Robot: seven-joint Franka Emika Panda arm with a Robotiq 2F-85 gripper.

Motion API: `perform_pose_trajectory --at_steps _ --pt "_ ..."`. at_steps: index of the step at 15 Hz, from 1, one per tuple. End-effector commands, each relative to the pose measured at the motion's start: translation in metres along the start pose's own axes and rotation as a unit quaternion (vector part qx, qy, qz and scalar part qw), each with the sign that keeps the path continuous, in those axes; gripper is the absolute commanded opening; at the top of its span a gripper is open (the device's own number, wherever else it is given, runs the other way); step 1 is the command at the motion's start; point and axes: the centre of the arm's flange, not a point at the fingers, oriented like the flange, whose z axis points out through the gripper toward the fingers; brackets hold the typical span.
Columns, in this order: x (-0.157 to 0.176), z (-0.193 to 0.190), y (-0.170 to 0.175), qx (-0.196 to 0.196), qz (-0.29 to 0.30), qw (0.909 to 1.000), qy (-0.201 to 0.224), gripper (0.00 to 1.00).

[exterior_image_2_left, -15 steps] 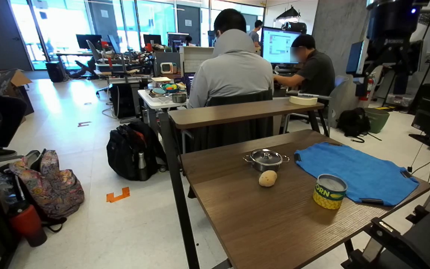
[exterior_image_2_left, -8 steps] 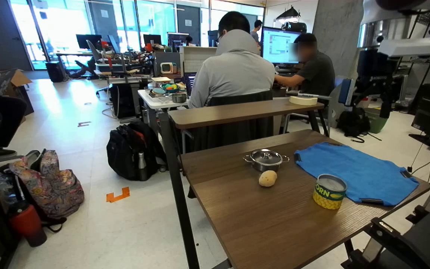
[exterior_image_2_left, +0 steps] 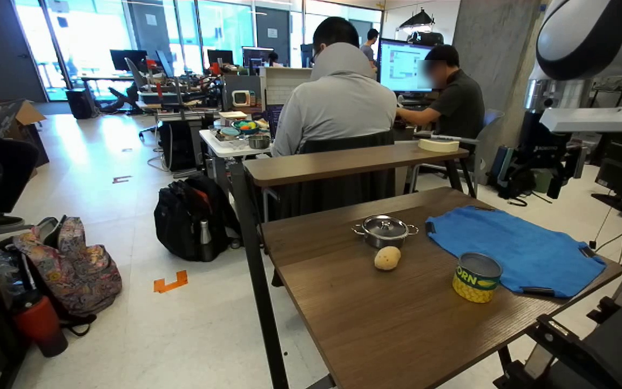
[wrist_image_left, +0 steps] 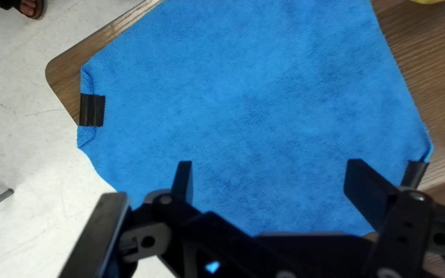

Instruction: Move the blue towel to the left

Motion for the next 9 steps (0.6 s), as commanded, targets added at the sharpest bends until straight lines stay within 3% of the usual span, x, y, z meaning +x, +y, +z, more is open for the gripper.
perform_pose_trajectory --at_steps 1,9 --pt "0.012 0.028 0.01 0.023 0.033 0.9992 0.011 1.0" --pt "0.02 0.078 0.03 0.079 0.118 0.9898 -0.014 1.0"
